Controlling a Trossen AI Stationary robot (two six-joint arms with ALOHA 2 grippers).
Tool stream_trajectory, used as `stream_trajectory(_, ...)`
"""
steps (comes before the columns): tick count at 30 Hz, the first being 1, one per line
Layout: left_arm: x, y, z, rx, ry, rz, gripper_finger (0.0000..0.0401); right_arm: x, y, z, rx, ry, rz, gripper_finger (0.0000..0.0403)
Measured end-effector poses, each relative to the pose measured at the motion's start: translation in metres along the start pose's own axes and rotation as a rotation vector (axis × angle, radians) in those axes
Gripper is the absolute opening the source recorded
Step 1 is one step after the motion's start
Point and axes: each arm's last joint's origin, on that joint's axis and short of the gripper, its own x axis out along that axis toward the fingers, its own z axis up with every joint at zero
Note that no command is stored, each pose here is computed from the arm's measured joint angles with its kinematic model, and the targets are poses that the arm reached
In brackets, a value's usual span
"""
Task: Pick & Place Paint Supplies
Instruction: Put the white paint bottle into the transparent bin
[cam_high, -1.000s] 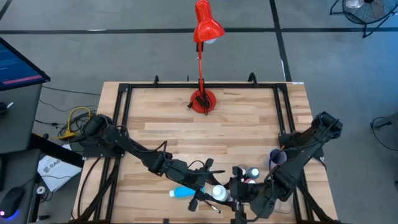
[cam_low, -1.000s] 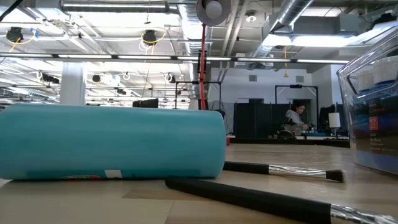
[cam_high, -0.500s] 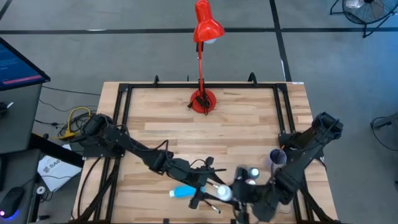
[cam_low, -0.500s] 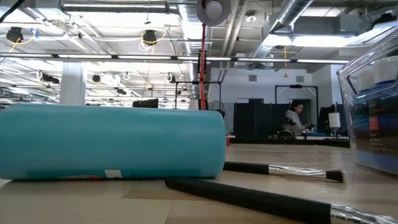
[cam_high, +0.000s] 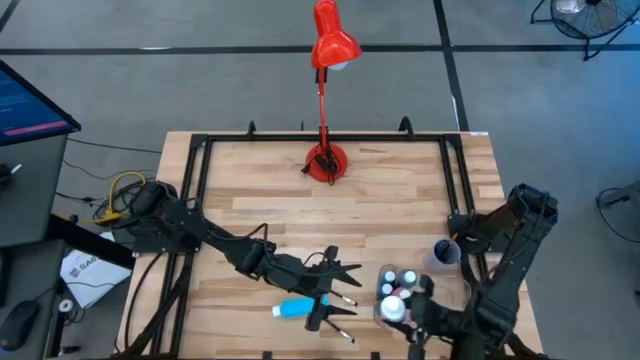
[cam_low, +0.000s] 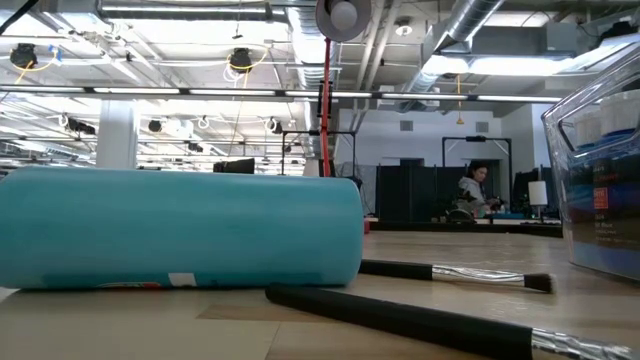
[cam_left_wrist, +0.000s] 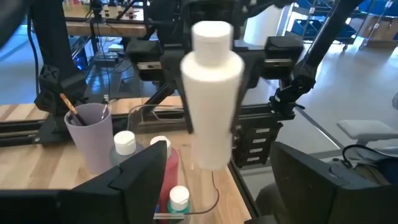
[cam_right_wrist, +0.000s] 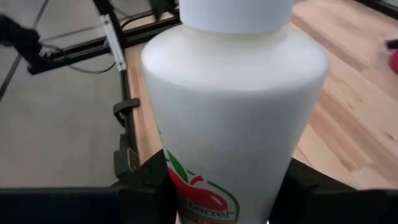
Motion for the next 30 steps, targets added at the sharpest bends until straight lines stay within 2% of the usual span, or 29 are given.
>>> stream_trajectory(9,0.000,0.000,0.000,0.000,0.000,0.000,0.0251,-0.024,-0.006,-0.021,0.068,0.006,-0.030,0.0158)
stream_trajectory(15,0.000,-0.001,0.000,0.000,0.001,-0.001,0.0251,-0.035,-0.007,-0.046,0.095,0.046,-0.067,0.0158)
stream_trajectory(23,0.000,-0.001,-0.001,0.000,0.001,-0.001,0.0253,-0.047,-0.016,-0.091,0.127,0.093,-0.222,0.0158)
stream_trajectory(30,0.000,0.000,0.000,-0.001,-0.005,0.017,0.0250,-0.040,-0.019,-0.125,0.114,0.009,-0.354,0.0158)
